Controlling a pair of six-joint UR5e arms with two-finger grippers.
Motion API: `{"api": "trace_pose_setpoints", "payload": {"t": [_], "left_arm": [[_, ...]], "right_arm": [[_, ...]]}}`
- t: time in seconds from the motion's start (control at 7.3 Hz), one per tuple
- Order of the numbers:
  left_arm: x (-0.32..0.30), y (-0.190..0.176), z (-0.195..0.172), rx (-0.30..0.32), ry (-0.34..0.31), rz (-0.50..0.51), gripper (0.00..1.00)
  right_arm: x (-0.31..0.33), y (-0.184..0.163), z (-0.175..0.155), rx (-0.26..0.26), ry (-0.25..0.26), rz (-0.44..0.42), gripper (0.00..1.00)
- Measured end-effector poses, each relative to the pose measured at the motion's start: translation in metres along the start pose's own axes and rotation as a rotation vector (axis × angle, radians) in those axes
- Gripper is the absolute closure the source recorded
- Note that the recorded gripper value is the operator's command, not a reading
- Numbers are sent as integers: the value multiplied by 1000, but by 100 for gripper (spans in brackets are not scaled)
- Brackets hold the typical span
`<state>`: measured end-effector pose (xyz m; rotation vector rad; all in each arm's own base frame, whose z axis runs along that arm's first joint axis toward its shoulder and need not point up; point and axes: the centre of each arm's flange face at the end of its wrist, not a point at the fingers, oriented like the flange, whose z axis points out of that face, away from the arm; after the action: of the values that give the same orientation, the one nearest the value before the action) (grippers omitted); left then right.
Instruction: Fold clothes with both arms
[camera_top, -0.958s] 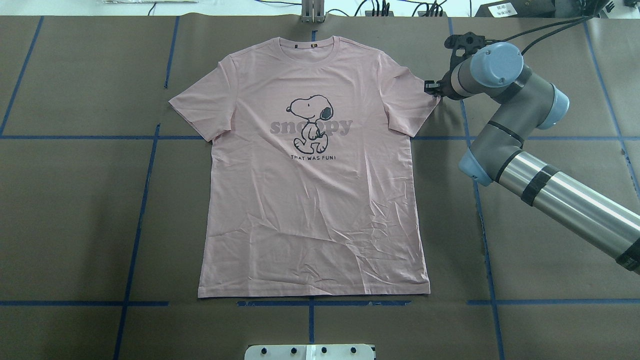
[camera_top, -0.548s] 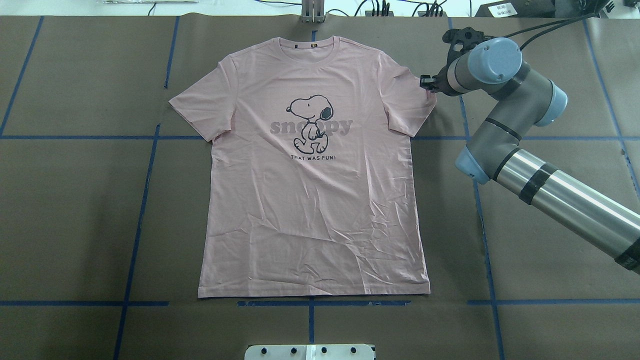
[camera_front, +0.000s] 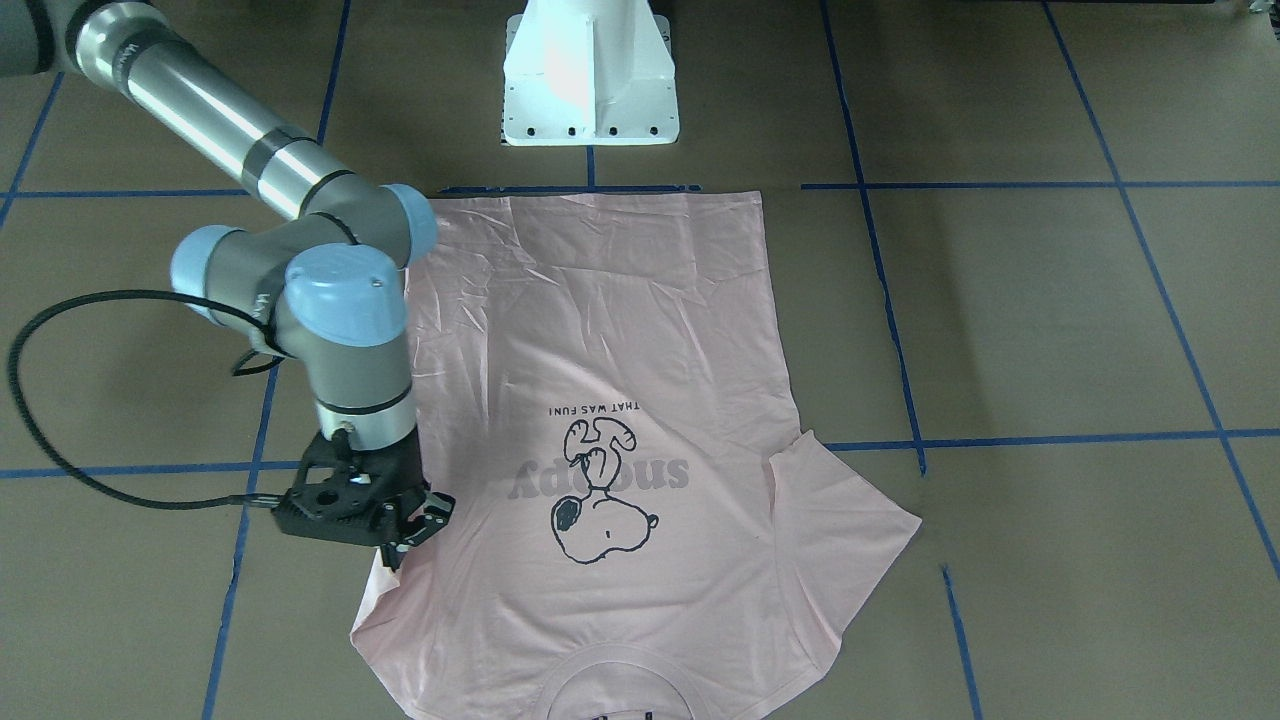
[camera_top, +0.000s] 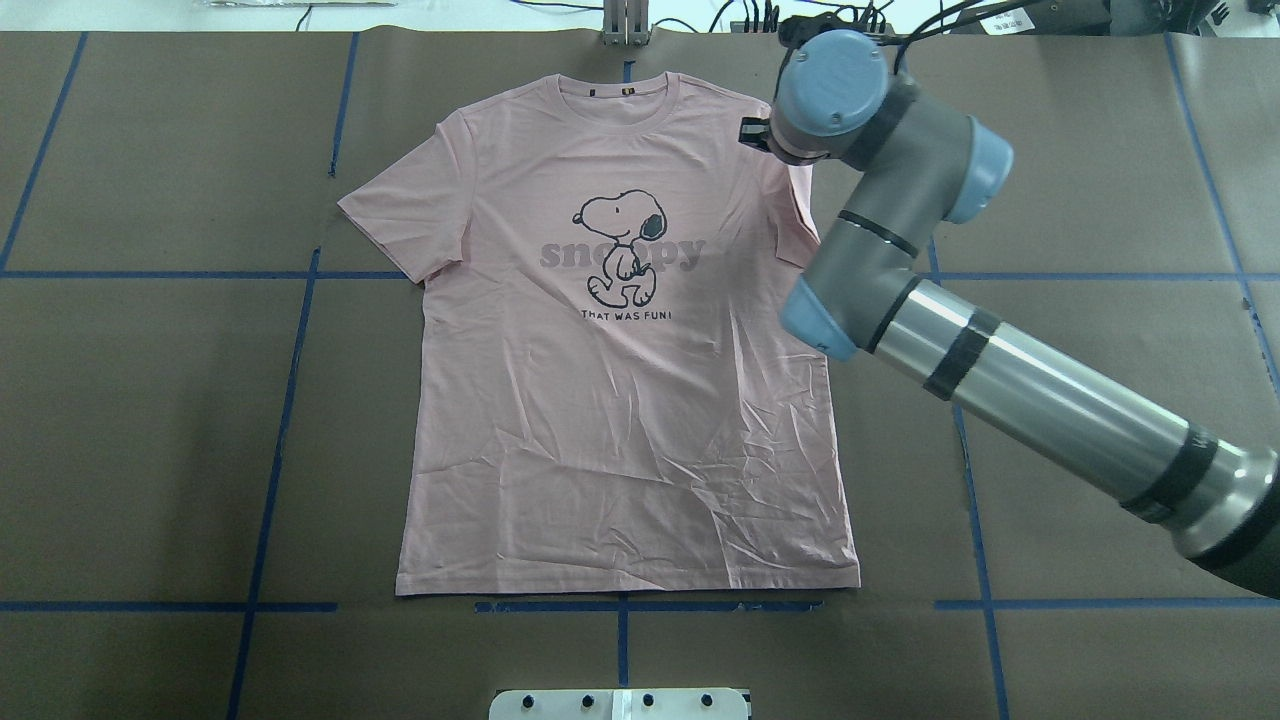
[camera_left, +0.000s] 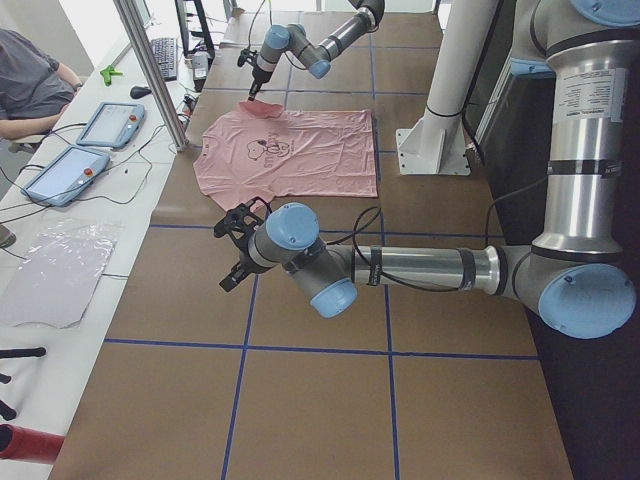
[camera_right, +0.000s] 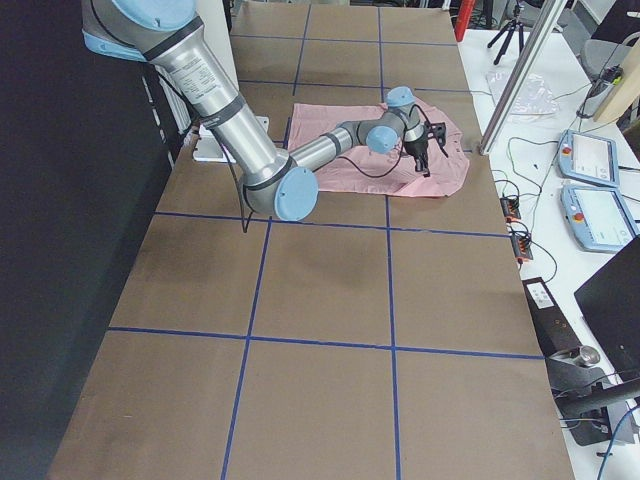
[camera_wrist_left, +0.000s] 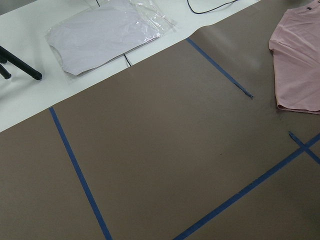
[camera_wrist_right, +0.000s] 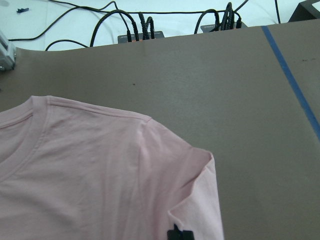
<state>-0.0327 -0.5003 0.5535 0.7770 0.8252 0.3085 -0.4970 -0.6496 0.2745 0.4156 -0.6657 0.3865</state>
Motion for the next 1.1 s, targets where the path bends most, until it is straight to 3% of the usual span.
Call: {"api": "trace_pose_setpoints", "payload": {"t": [0.14,0.27,0.41,0.68,0.82,0.96,1.1], "left_arm": [[0,0,0,0,0,-1,0],[0,-1,0,0,0,-2,0],[0,-1,0,0,1,-4,0],[0,-1,0,2,1,-3,0],[0,-2,1,2,-1,-10,0],[2,-7,4,2,1,-39,0],[9,-16,12,0,12,-88,10]], "right_arm": [[-33,11,-1,20,17,-3,100],[-49,21,-1,28,22,-11,30],[-59,28,-2,33,21,-19,0],[-73,31,-11,44,10,-46,0],[-77,20,-20,24,-9,-66,0],[-70,-2,-28,-22,-33,-91,0],[-49,-31,-34,-71,-61,-132,0]]}}
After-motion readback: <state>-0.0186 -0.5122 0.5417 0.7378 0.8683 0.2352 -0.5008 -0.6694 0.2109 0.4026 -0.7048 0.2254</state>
